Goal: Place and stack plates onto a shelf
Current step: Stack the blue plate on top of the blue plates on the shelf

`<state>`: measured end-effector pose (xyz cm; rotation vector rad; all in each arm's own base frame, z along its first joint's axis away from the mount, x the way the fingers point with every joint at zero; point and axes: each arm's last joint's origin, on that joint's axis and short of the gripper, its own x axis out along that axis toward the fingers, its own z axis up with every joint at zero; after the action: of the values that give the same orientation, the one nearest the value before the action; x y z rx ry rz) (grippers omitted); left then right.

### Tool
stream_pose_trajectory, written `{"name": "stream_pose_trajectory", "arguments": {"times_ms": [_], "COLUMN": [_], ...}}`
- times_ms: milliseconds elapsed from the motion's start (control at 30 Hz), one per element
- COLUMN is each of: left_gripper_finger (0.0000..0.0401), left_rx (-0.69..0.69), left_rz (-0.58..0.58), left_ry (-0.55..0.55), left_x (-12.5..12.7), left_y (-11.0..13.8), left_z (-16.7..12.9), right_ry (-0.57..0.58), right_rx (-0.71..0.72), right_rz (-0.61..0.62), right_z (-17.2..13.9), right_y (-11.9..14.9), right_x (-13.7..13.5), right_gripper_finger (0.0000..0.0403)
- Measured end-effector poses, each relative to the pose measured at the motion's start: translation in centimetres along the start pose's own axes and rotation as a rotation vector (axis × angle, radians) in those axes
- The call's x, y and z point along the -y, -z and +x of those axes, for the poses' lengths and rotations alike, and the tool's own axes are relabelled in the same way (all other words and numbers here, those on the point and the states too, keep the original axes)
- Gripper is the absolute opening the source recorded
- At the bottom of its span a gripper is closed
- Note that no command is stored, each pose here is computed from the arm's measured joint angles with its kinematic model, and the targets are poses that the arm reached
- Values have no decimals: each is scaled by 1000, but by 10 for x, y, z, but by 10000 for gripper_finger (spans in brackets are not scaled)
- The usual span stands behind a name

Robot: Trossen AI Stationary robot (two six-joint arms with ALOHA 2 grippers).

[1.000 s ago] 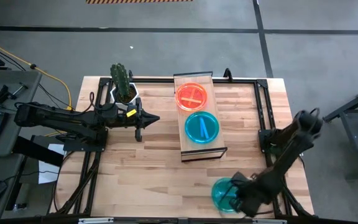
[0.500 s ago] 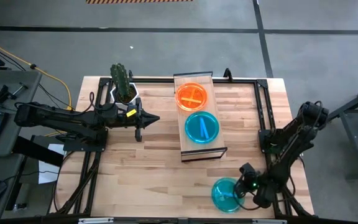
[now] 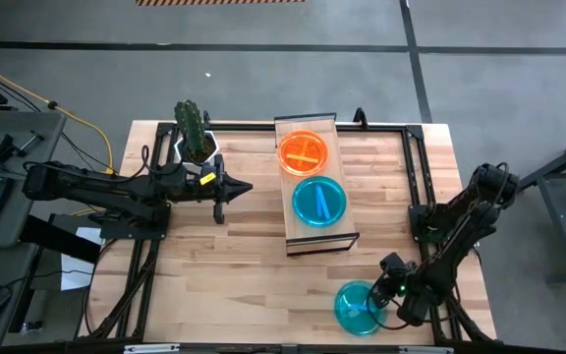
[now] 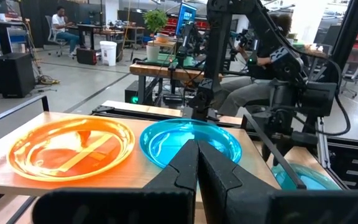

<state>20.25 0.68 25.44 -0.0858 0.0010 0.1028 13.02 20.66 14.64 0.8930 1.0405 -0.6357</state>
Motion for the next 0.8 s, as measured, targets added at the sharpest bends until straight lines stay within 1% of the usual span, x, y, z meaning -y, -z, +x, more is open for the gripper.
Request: {"name": "stream_pose_trajectory", "arguments": {"times_ms": [200,333,500,600,733,767,800], "left_gripper_finger": [0,0,0,0,0,0,0], "left_rx": [-3,-2,-3,-3,-3,-3,-3], "left_rz": [-4,-8,-8,-8,-8,-8,-8], "left_ry": [-1,-1,-1,-1,0,-1,-1], "left_x": [0,0,0,0,0,0,0], "left_y": [0,0,0,0,0,0,0], "left_z": [0,0,0,0,0,0,0], "right_ry": [31,24,-12,-14,-22,-26,-28], "right_rx": [-4,9,35,38,44,44,43], "right_rz": [-14,-29,-51,-47,-26,-22,-20], "right_z": [15,21,21,21,22,22,22], "right_y": [7,10,10,10,10,10,10], "right_x": [-1,-2,-4,-5,-5,-5,-5], "right_gripper_finger": [124,124,122,96,18,10,11]}}
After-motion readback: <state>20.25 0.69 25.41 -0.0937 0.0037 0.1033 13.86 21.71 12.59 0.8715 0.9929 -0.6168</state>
